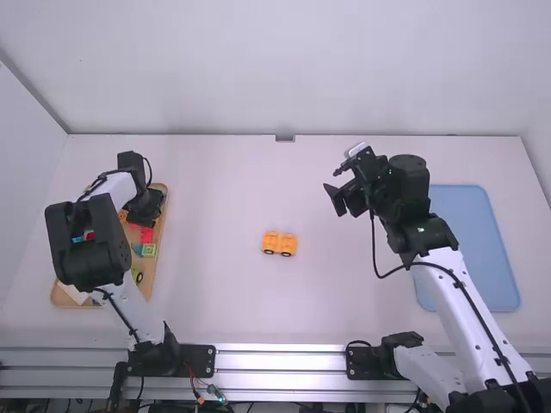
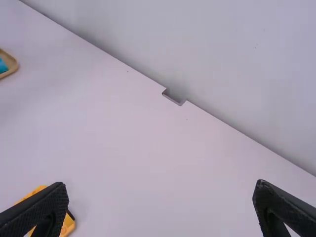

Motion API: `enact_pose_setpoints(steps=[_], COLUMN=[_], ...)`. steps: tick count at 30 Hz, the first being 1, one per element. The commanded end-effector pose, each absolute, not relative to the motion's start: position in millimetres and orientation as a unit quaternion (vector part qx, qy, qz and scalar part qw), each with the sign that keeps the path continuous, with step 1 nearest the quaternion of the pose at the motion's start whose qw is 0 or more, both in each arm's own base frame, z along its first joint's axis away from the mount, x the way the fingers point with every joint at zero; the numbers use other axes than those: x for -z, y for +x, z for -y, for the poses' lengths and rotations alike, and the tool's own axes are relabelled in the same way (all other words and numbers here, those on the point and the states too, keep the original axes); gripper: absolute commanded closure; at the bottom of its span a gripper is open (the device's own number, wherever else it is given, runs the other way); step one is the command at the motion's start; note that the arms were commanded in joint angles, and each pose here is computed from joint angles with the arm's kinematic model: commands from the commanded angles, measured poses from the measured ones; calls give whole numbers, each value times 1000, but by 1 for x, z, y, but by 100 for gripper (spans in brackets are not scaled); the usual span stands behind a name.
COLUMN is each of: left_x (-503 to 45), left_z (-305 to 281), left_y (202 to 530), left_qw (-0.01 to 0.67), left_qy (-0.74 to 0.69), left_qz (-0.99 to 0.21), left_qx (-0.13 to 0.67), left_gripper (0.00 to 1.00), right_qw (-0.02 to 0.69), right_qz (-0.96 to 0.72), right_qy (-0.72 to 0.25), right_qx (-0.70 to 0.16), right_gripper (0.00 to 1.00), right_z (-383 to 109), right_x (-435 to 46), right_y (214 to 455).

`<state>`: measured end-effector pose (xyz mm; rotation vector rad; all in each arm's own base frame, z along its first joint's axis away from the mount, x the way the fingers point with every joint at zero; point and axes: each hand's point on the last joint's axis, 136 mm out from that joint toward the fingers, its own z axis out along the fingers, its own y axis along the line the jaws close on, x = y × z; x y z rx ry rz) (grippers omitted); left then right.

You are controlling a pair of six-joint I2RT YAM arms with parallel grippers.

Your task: Assemble lego blocks to make yellow taxi

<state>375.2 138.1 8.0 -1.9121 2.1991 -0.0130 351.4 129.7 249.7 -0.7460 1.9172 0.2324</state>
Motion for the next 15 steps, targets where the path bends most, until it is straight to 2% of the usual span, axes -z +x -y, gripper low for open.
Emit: enact_pose_setpoints(steps=[1, 10, 15], left_x=[1, 2, 2], left_z=[-134, -139, -142], left_y=[370, 366, 363], left_qw=[103, 104, 107], left_qy=[-654, -671, -672], left_qz=[-749, -734, -732], left_qx=[0, -12, -24], left_gripper=[51, 52, 45], right_qw=[523, 523, 522], right_qz=[-789, -789, -790], right_qy=[-307, -308, -307], right_qx=[-99, -99, -99], right_gripper=[2, 1, 1], right_z=[-132, -132, -132], right_x=[-265, -265, -264], right_y=[356, 356, 355])
